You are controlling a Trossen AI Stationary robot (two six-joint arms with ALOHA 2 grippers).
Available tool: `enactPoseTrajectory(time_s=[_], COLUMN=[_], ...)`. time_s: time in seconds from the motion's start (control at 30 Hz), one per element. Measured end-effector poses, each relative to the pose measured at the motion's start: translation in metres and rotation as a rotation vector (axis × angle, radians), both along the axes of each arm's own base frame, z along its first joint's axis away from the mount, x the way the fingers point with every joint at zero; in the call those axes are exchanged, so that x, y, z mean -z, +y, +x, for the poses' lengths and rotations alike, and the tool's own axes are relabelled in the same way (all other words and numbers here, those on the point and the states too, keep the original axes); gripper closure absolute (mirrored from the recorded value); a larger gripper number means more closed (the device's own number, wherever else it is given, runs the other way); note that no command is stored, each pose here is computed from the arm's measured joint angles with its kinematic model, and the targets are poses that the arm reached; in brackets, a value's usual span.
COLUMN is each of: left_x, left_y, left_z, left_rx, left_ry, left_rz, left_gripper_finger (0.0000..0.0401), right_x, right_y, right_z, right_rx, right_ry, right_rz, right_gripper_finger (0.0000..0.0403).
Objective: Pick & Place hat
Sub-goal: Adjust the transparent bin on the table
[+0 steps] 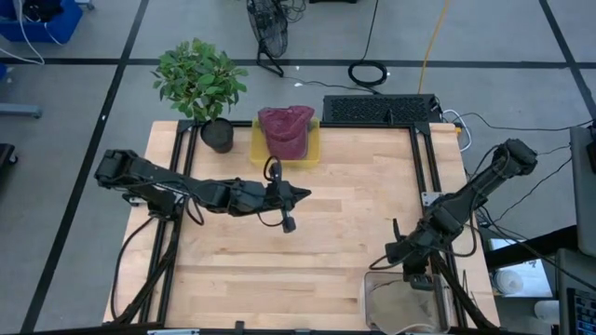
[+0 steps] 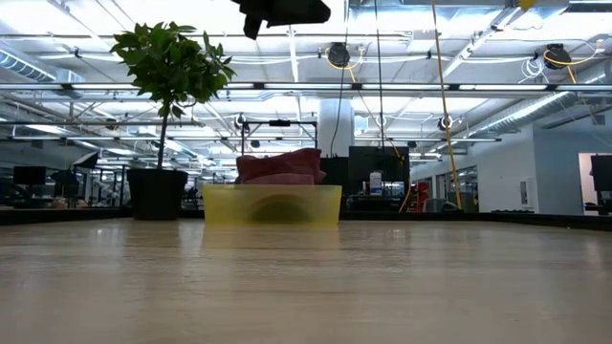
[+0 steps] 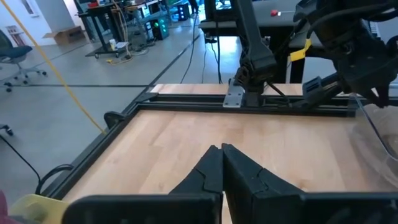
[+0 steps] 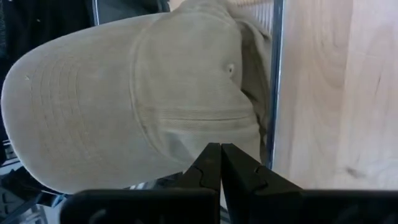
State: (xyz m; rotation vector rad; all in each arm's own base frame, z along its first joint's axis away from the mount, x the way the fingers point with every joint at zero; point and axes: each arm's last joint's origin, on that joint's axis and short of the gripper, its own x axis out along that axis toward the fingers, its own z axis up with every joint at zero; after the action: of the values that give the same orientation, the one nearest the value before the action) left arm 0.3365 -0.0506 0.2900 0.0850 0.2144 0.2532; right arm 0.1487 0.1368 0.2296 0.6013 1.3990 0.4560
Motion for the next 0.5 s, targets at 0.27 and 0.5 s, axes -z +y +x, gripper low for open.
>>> enactPoseTrajectory(time_s=[0.27, 0.5], left_x=[0.0003, 0.0005], left_y=[0.0000, 0.0000], left_z=[-0.0001, -0.0001], left_rx=[0.000, -0.001], left_ry=[0.003, 0.005], left_rz=[-0.001, -0.002], left_gripper_finger=[0.0395, 0.0397], right_x=[0.0008, 0.0040], right_y=[-0.0009, -0.0077], right_z=[-0.0008, 0.0007], right_rx=[-0.017, -0.027], right_ry=[-0.005, -0.108], right_rz=[-0.014, -0.155], right_gripper_finger=[0.0403, 0.0403])
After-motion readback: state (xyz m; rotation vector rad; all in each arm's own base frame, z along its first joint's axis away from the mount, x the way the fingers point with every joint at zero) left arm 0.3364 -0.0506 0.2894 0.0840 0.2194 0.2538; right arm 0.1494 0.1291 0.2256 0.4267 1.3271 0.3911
